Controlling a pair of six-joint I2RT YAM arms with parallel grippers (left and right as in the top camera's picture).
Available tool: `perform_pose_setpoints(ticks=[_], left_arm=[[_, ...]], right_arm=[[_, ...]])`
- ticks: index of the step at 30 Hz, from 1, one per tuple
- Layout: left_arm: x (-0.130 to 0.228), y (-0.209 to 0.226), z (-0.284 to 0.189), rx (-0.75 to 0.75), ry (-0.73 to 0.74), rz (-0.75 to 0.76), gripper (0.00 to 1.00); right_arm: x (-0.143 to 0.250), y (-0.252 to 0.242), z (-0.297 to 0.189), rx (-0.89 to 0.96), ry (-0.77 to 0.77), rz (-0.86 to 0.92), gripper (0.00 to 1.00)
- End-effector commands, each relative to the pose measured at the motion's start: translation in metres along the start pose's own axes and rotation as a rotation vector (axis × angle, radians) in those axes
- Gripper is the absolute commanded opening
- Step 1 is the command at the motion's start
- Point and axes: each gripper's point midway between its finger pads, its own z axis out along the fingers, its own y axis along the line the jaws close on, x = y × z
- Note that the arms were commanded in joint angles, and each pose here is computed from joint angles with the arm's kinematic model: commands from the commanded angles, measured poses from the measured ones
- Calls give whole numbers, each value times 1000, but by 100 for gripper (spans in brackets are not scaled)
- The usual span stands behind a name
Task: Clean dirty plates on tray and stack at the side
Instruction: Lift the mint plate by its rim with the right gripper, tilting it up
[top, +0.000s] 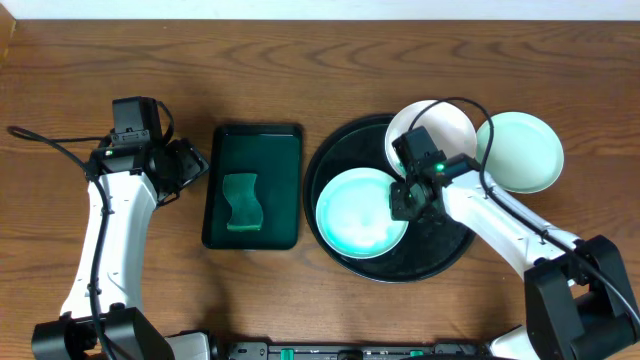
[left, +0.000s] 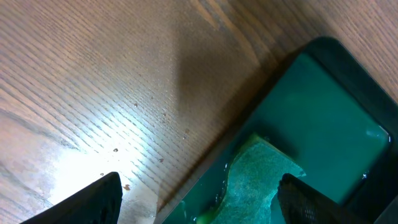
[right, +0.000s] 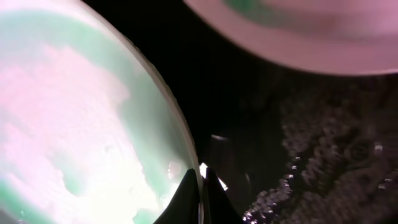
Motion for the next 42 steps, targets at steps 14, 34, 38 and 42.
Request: perform_pose_setpoints(ticks=[14, 34, 38, 42], left_arm=[[-7, 0, -5, -3, -22, -9, 80], [-7, 0, -5, -3, -22, -9, 80], [-7, 0, -5, -3, -22, -9, 80], [-7, 0, -5, -3, -22, -9, 81]], right_arm=[[-31, -21, -39, 37, -112, 64, 1], [-46, -41, -66, 6, -194, 102, 1], [-52, -31, -72, -49, -207, 100, 1], [-62, -19, -85, -105, -230, 94, 1]])
